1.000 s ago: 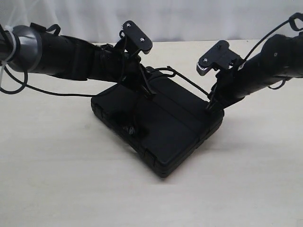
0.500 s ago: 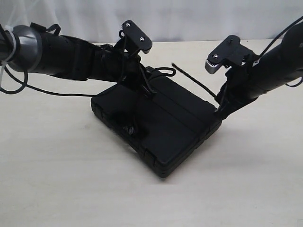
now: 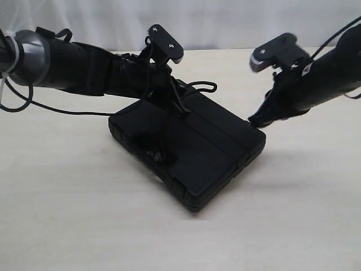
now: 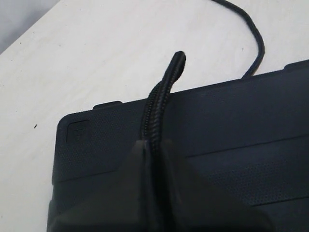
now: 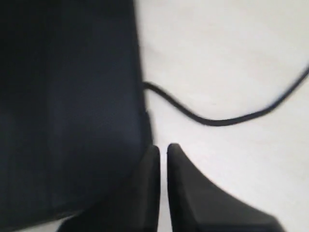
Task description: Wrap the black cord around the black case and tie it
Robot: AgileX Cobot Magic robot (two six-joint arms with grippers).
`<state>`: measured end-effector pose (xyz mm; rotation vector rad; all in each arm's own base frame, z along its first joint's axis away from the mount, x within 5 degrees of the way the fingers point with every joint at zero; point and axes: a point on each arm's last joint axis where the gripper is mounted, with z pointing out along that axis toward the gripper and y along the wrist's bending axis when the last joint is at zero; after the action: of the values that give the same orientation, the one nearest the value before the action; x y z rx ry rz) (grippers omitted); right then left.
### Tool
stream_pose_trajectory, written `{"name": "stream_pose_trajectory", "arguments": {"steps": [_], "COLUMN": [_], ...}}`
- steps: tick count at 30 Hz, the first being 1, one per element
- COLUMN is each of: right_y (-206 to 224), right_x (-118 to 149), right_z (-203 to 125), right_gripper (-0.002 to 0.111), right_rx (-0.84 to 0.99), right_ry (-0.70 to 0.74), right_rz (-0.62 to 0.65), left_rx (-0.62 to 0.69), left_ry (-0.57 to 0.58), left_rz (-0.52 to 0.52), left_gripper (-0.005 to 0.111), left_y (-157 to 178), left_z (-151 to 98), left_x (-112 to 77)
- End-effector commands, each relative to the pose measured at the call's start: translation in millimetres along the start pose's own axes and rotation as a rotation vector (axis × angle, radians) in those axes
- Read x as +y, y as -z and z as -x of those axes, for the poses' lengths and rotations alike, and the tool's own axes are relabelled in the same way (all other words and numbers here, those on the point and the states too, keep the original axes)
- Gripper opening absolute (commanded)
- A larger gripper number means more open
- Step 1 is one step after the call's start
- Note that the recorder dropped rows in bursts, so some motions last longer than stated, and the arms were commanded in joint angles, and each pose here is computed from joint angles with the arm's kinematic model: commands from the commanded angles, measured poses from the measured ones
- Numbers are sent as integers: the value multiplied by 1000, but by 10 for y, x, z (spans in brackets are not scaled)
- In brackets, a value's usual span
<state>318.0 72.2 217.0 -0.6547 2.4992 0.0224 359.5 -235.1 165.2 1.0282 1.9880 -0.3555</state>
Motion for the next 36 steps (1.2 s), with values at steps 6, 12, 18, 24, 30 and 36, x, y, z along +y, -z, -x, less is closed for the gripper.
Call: {"name": "stream_pose_trajectory", "arguments": {"steps": [6,12,18,24,30,36], "right_y": [-352,-972,-1423,-1731,-1952,-1947], "right_x": [-903,-1122,-1164,-1140,-1106,-1005], "right_z": [-220,37,186,323,188,192], "right_gripper": [48,48,48,36,9,4], "right_rx": [88,239,314,272,388,404], "right_ry": [-634,-683,-651,-610,-533,-452], "right_rz": [-190,-151,-129,-109,-72,56], "left_rx": [-21,-21,-21,-20,-20,-18], "left_ry": [21,21,21,23,26,28], "left_rz": [-12,-12,-12,-10,-10,-11], "left_gripper": [0,0,0,0,0,0], "left_y": [8,8,8,8,8,7], "left_z": [47,47,47,46,46,40], "left_x": [-5,-5,-5,-3,-3,-5]}}
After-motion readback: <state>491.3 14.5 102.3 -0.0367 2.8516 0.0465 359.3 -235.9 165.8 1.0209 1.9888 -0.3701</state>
